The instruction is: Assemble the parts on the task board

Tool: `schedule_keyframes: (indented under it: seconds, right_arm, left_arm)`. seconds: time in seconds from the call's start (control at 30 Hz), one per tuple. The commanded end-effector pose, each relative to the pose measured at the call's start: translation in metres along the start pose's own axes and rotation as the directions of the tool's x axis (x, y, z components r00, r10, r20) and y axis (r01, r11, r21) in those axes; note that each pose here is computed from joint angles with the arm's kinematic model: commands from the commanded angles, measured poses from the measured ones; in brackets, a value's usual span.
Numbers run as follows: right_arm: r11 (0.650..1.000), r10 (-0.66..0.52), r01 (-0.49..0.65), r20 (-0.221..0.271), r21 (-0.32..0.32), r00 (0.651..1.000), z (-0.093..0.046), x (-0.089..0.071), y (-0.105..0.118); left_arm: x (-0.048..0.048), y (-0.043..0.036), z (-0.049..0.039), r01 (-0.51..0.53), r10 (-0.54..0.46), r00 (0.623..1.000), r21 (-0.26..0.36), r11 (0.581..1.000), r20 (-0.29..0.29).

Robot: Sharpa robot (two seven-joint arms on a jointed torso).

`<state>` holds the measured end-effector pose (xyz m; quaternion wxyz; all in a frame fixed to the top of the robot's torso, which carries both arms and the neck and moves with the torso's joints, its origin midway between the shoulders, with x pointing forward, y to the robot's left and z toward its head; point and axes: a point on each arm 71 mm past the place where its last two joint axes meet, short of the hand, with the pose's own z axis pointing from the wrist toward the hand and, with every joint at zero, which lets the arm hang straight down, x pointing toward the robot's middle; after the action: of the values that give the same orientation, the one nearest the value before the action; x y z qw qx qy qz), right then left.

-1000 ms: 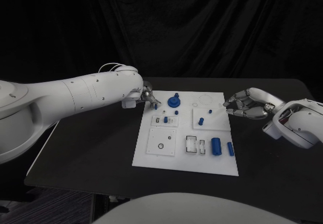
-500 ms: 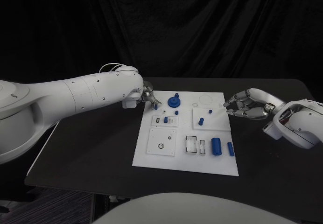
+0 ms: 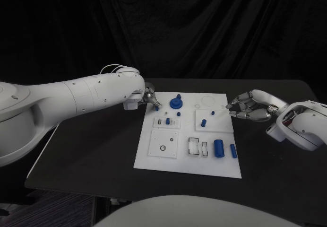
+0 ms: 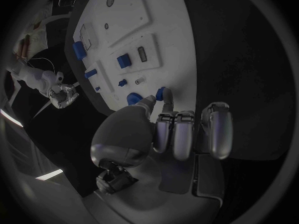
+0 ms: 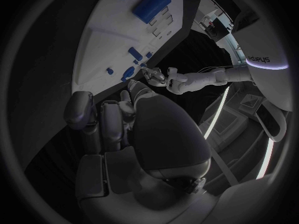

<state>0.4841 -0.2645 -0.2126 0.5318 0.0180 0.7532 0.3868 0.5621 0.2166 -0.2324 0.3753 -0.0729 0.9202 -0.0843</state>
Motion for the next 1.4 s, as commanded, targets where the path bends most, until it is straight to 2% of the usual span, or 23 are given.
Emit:
schedule_keyframes:
  seconds: [0.03, 0.77, 1.0, 1.2, 1.4]
  right_arm:
    - [1.000, 0.004, -0.004, -0.011, 0.017, 1.000, 0.000, 0.002, -0.001]
    - [1.000, 0.005, -0.005, -0.015, 0.028, 1.000, 0.000, 0.002, -0.002]
    - [0.999, 0.006, -0.006, -0.019, 0.035, 1.000, 0.000, 0.002, -0.003]
    - [0.999, 0.008, -0.007, -0.022, 0.042, 1.000, -0.001, 0.002, -0.004]
    - [0.999, 0.009, -0.007, -0.022, 0.052, 1.000, -0.003, 0.001, -0.005]
  left_arm:
    - [0.0015, -0.0030, 0.0005, -0.002, 0.002, 1.000, 0.024, 1.000, -0.006]
    - [0.0044, 0.0001, -0.0014, 0.003, -0.002, 1.000, 0.028, 1.000, -0.004]
    - [0.0073, 0.0024, -0.0059, 0.010, -0.011, 1.000, 0.033, 0.999, 0.009]
    - [0.0098, 0.0075, -0.0110, 0.021, -0.022, 1.000, 0.026, 0.999, 0.022]
    - [0.0142, 0.0128, -0.0238, 0.032, -0.033, 0.999, 0.035, 0.999, 0.036]
